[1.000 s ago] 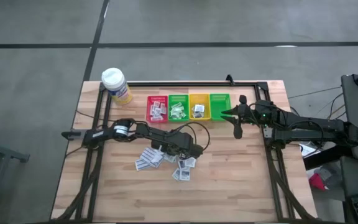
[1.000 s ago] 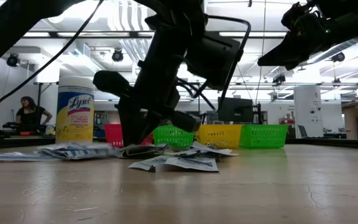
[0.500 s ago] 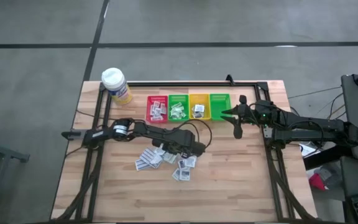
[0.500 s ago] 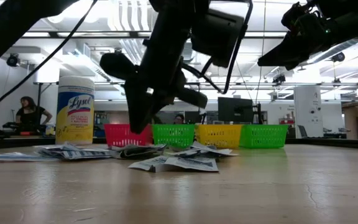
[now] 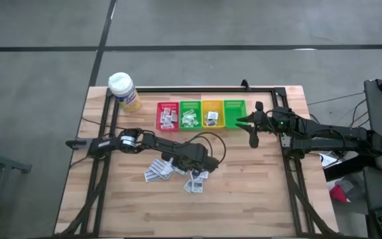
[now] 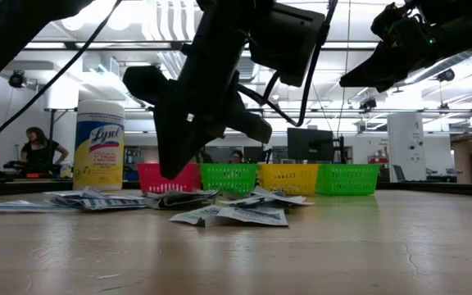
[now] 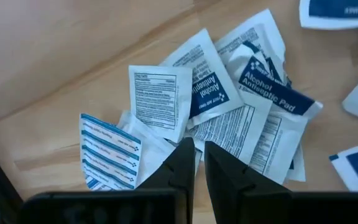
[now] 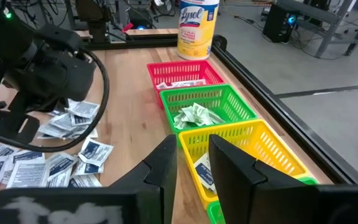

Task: Pick & Place First Aid Supplies
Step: Put the alcohol pad into the yellow bin

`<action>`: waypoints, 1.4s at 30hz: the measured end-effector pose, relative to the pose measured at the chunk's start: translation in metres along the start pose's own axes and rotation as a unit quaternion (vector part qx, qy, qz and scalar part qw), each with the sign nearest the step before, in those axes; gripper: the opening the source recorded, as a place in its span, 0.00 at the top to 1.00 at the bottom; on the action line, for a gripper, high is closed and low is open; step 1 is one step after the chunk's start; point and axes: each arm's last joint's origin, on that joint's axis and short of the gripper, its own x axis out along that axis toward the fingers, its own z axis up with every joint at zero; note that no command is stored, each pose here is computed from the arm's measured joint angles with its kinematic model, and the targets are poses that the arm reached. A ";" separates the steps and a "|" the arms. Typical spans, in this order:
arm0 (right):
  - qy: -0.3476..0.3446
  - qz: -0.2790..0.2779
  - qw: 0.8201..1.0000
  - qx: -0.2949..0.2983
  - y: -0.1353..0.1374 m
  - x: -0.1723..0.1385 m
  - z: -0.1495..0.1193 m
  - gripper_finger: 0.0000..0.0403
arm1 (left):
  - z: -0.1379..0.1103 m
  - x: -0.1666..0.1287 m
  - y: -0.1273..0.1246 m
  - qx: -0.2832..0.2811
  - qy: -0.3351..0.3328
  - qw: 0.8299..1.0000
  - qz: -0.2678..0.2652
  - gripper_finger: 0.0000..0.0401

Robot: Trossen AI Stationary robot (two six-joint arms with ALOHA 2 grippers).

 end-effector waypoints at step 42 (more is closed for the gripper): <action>0.002 0.000 1.000 0.004 0.000 0.000 0.000 0.74 | -0.004 0.016 0.000 0.084 -0.022 0.996 0.027 0.67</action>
